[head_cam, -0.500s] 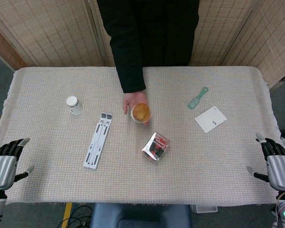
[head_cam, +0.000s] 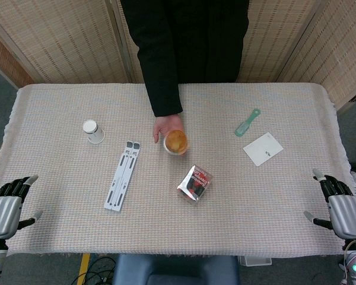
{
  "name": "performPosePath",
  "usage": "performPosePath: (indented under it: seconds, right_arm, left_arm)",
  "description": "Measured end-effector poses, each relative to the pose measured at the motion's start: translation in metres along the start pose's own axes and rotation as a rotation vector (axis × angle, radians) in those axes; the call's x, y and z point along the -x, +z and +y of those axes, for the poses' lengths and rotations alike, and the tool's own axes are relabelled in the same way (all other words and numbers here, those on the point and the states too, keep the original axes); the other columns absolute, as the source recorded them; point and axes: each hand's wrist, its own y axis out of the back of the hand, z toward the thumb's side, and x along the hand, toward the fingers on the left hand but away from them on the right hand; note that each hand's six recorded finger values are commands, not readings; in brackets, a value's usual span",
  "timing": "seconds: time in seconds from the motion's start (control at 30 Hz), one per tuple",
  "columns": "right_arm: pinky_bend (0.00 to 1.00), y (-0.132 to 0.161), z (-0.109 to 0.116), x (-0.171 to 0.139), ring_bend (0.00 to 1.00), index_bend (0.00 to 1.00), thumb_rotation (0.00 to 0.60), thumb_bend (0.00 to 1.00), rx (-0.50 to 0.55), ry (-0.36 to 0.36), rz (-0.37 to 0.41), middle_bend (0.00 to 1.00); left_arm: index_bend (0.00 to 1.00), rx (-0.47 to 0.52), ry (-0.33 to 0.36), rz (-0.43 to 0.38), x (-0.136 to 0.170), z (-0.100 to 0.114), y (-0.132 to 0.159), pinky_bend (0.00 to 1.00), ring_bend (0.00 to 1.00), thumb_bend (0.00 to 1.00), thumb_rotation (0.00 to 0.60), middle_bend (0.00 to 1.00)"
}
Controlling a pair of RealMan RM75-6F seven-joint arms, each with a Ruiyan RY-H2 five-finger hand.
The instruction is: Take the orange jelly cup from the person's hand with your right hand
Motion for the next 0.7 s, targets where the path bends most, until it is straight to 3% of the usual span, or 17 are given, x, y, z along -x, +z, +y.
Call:
performPosePath:
  seconds: [0.17, 0.33, 0.7]
  right_arm:
    - [0.22, 0.014, 0.004, 0.013, 0.18, 0.01, 0.6, 0.19, 0.008, 0.023, 0.06, 0.21]
    - [0.23, 0.039, 0.01, 0.039, 0.18, 0.01, 0.6, 0.19, 0.011, 0.049, 0.158, 0.21]
    - [0.23, 0.133, 0.013, 0.125, 0.17, 0.06, 0.6, 0.2, -0.008, 0.147, 0.408, 0.22]
  left_arm:
    - [0.17, 0.003, 0.001, -0.005, -0.001, 0.002, 0.0, 0.24, 0.2, 0.22, 0.6, 0.23]
    - [0.17, 0.002, -0.001, -0.01, 0.0, 0.002, 0.0, 0.24, 0.2, 0.22, 0.6, 0.23]
    - [0.17, 0.009, -0.011, 0.015, 0.004, 0.0, -0.008, 0.24, 0.2, 0.22, 0.6, 0.23]
